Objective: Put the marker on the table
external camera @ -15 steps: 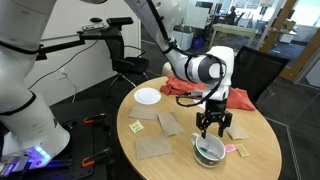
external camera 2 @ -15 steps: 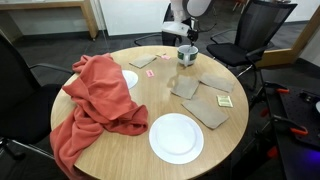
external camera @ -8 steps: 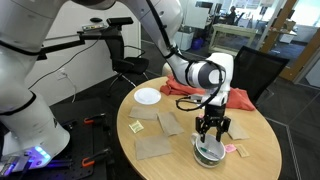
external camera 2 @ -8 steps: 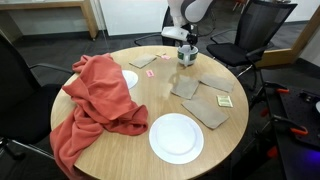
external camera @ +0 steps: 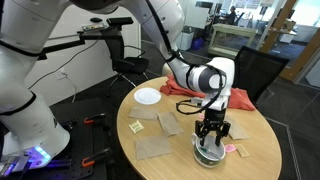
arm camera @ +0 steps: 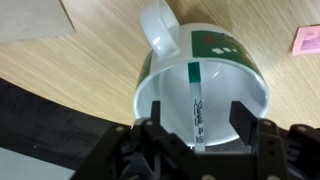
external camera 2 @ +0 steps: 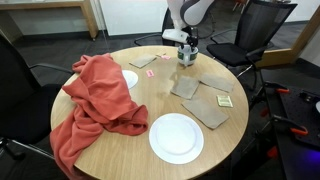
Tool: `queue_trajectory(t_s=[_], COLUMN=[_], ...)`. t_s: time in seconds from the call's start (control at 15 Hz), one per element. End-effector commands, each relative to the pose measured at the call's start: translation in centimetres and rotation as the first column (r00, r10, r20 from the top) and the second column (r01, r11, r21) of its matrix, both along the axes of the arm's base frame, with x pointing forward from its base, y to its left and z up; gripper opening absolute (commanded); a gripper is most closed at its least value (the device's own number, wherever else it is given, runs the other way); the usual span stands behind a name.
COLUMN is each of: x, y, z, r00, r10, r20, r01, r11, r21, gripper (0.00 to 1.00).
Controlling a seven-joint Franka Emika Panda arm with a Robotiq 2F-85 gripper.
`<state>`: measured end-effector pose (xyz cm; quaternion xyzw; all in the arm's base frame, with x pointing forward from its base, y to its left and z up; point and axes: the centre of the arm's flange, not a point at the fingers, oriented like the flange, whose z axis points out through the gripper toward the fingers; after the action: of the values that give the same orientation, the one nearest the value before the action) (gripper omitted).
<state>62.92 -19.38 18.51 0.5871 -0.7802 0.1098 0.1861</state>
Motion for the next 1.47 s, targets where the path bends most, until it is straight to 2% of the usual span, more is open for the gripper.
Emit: queue_trajectory(t_s=[0.0, 0.6, 0.67, 0.73, 1.07, 1.33, 1.4], x=[0.6, 0.1, 0.1, 0.1, 0.2, 0.3, 0.2], y=[-0.6, -1.8, -1.8, -1.9, -2.1, -1.8, -1.7], z=[-0.3, -1.8, -1.9, -1.9, -1.7, -0.3, 0.3], r00=[0.999, 0.998, 0.997, 0.997, 0.997, 0.998, 0.998], r10=[-0.029, -0.053, -0.054, -0.055, -0.060, -0.058, -0.056], r20=[-0.021, -0.045, -0.047, -0.048, -0.046, -0.030, -0.021], r01=[0.029, 0.052, 0.053, 0.054, 0.059, 0.057, 0.055], r11=[1.000, 0.998, 0.998, 0.998, 0.998, 0.998, 0.998], r21=[-0.008, -0.021, -0.022, -0.023, -0.030, -0.039, -0.042], gripper=[0.73, 0.71, 0.68, 0.57, 0.19, 0.05, 0.06])
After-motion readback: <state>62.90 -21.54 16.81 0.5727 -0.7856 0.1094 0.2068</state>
